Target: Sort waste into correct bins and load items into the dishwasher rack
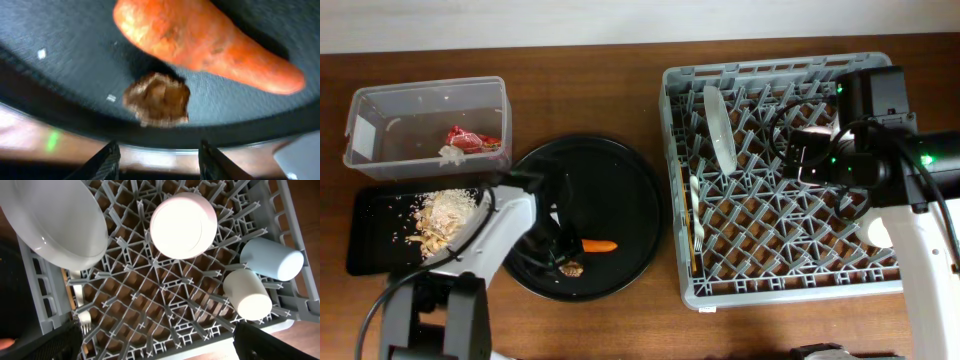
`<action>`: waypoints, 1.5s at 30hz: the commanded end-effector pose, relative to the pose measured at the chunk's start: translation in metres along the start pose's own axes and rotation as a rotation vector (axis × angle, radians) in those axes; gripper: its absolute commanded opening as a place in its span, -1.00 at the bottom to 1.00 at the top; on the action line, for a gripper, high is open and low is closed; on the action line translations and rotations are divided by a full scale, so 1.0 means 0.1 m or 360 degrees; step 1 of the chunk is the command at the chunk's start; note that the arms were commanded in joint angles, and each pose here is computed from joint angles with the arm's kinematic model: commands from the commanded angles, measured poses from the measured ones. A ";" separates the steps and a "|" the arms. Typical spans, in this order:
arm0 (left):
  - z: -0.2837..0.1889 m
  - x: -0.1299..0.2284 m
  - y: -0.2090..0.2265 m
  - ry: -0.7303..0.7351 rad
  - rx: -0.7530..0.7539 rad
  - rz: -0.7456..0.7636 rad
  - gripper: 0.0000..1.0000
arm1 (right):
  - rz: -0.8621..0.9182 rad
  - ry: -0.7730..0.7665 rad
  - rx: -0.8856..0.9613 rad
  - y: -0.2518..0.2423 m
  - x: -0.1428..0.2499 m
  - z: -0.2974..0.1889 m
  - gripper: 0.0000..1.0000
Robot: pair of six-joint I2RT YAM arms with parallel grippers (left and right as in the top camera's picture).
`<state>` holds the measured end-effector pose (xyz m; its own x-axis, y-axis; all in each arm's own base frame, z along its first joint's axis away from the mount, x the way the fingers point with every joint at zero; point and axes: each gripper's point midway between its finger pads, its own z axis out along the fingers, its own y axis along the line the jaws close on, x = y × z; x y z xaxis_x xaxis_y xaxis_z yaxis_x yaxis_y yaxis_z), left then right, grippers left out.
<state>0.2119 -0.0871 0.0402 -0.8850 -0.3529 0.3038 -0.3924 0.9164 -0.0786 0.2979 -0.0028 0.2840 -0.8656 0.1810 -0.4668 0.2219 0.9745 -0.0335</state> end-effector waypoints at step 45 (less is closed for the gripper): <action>-0.65 -1.65 2.58 -0.0843 -0.0090 -0.1279 -0.22 | -0.0003 0.0047 0.0003 -0.01 0.04 0.04 0.97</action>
<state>0.2693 0.2189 0.0286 -0.3259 -0.9180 -0.2259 -0.9439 0.3296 0.0221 0.2956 -0.0017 0.2802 -0.8775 0.1770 -0.4457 0.2149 0.9760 -0.0354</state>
